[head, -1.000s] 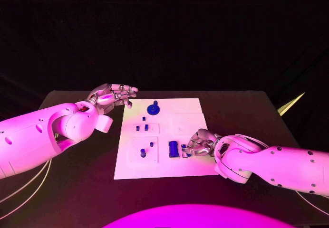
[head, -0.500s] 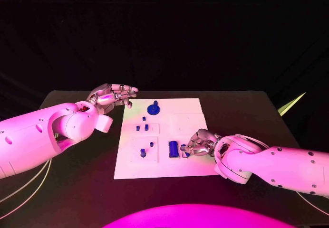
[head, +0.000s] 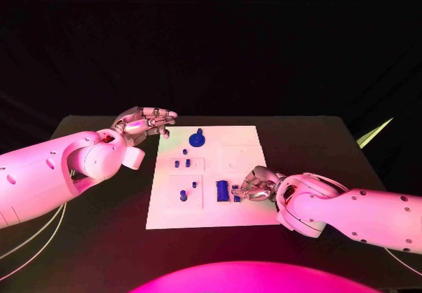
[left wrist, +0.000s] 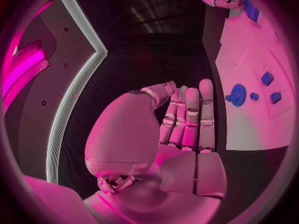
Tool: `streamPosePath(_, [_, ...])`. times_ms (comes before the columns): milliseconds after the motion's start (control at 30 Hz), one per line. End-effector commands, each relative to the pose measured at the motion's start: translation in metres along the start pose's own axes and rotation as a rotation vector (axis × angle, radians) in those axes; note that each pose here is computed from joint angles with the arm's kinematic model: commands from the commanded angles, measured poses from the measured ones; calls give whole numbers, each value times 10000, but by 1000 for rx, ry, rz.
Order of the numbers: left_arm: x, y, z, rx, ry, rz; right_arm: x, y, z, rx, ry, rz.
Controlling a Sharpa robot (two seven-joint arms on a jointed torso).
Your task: Assemble the parts on the task board
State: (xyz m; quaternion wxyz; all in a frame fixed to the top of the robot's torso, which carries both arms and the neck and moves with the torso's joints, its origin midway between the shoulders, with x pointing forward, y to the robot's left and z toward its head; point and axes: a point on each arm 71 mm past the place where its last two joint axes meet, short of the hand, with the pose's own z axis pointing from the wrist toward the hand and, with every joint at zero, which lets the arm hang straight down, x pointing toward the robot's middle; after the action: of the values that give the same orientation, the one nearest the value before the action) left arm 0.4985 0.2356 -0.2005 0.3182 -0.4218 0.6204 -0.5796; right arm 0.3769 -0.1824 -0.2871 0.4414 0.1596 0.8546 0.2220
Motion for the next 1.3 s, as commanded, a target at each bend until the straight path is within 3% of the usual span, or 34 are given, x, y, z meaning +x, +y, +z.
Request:
streamPosePath(33, [10, -6, 2, 2, 4, 0, 3, -9, -20, -4, 8, -7])
streamPosePath(433, [6, -5, 1, 2, 4, 1, -13, -74, -31, -8, 35, -31])
streamPosePath(1300, [3, 0, 1, 0, 4, 1, -27, -112, 5, -10, 38, -26])
